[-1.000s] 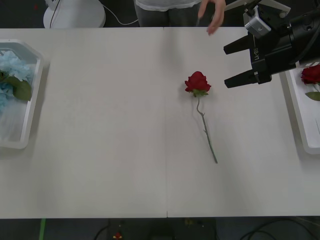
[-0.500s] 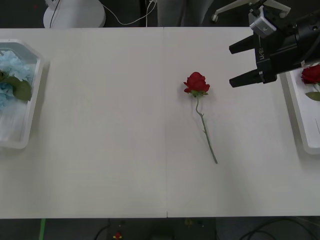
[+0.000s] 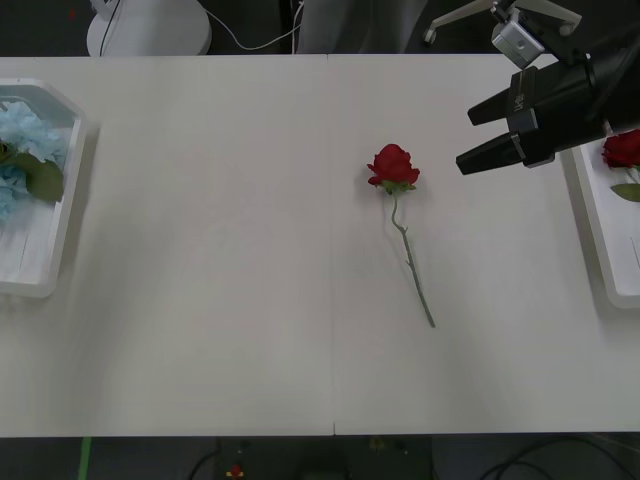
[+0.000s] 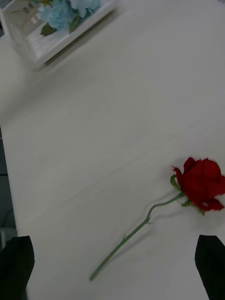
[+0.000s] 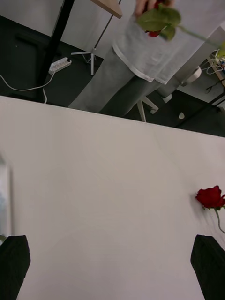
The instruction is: Put the red flowers into the right box and the blue flowers into the left box
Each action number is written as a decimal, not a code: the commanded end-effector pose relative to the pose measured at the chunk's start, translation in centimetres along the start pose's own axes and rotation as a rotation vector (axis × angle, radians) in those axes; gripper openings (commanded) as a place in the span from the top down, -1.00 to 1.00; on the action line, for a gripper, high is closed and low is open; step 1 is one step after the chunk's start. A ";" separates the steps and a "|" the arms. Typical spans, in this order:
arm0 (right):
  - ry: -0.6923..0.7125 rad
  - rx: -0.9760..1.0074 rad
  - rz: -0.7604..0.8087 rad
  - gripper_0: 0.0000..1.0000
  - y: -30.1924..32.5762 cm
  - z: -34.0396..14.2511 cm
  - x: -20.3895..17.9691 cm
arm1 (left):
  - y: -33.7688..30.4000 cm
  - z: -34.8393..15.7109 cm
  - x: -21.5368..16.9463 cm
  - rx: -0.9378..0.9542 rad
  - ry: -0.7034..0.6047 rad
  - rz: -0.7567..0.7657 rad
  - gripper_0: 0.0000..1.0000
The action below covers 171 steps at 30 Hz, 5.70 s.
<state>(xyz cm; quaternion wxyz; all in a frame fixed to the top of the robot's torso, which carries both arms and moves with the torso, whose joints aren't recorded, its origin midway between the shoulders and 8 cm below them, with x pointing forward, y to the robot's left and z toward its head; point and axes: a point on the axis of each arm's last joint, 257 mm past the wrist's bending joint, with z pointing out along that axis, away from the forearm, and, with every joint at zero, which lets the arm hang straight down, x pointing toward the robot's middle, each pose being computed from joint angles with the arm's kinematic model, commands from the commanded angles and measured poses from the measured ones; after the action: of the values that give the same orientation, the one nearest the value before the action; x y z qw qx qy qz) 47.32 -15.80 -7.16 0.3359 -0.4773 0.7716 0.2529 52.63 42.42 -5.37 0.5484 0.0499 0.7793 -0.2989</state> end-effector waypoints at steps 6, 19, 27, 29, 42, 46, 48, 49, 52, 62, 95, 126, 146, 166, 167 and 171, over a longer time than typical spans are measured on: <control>0.078 0.076 0.356 -0.98 -0.2 0.8 -1.3 | -4.5 4.2 2.2 0.058 0.059 0.106 -1.00; 0.214 0.269 0.733 -0.99 -1.4 3.9 1.4 | -7.1 6.9 6.3 0.083 0.143 0.141 -1.00; 0.293 0.420 0.764 -0.99 -2.5 6.3 3.4 | -7.1 7.4 7.2 0.052 0.176 0.227 -1.00; 0.314 0.450 0.755 -0.99 -2.7 7.2 3.8 | -5.7 7.3 7.4 0.002 0.195 0.269 -1.00; 0.322 0.597 0.750 -0.99 -6.0 11.8 5.0 | 2.4 4.9 9.3 -0.337 0.388 0.188 -1.00; 0.322 0.628 0.757 -0.98 -7.1 12.7 5.8 | 3.0 4.4 9.6 -0.378 0.493 0.254 -1.00; 0.327 0.639 0.757 -0.98 -7.4 13.1 6.2 | 2.8 4.3 10.0 -0.383 0.550 0.287 -1.00; 0.328 0.639 0.760 -0.98 -7.5 13.3 6.3 | 2.7 4.4 10.0 -0.380 0.564 0.313 -1.00; 0.330 0.627 0.772 -0.99 -7.6 14.5 6.9 | 2.5 5.0 11.1 -0.352 0.650 0.394 -1.00; 0.320 0.653 0.750 -0.98 -8.7 16.9 7.7 | 2.0 9.9 13.8 -0.351 0.743 0.388 -1.00; 0.346 0.672 0.693 0.20 -9.5 20.0 10.2 | 3.2 15.7 20.5 -0.449 0.811 0.166 -1.00; 0.455 0.743 0.484 1.00 -17.2 -3.2 3.2 | 5.4 13.9 25.3 -0.468 0.905 0.245 0.47; 0.745 1.339 0.338 1.00 -28.7 -30.3 14.7 | 2.8 16.4 22.6 -0.376 0.831 0.350 1.00; 0.610 1.534 0.505 1.00 -30.7 -28.4 29.2 | -21.8 20.1 14.8 0.390 0.541 0.053 1.00; 0.611 1.533 0.513 1.00 -30.6 -28.1 29.7 | -22.4 20.0 14.6 0.409 0.534 0.048 1.00; 0.611 1.542 0.553 1.00 -29.8 -26.8 32.1 | -26.9 18.6 12.7 0.563 0.490 0.031 1.00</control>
<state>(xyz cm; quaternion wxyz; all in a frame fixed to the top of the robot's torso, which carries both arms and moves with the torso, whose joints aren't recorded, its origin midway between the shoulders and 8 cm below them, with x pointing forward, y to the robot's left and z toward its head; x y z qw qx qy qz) 56.62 -66.06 -15.08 0.2615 0.0307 0.8740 -0.4085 53.82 9.25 -12.20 0.2963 0.2298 0.8095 -0.4518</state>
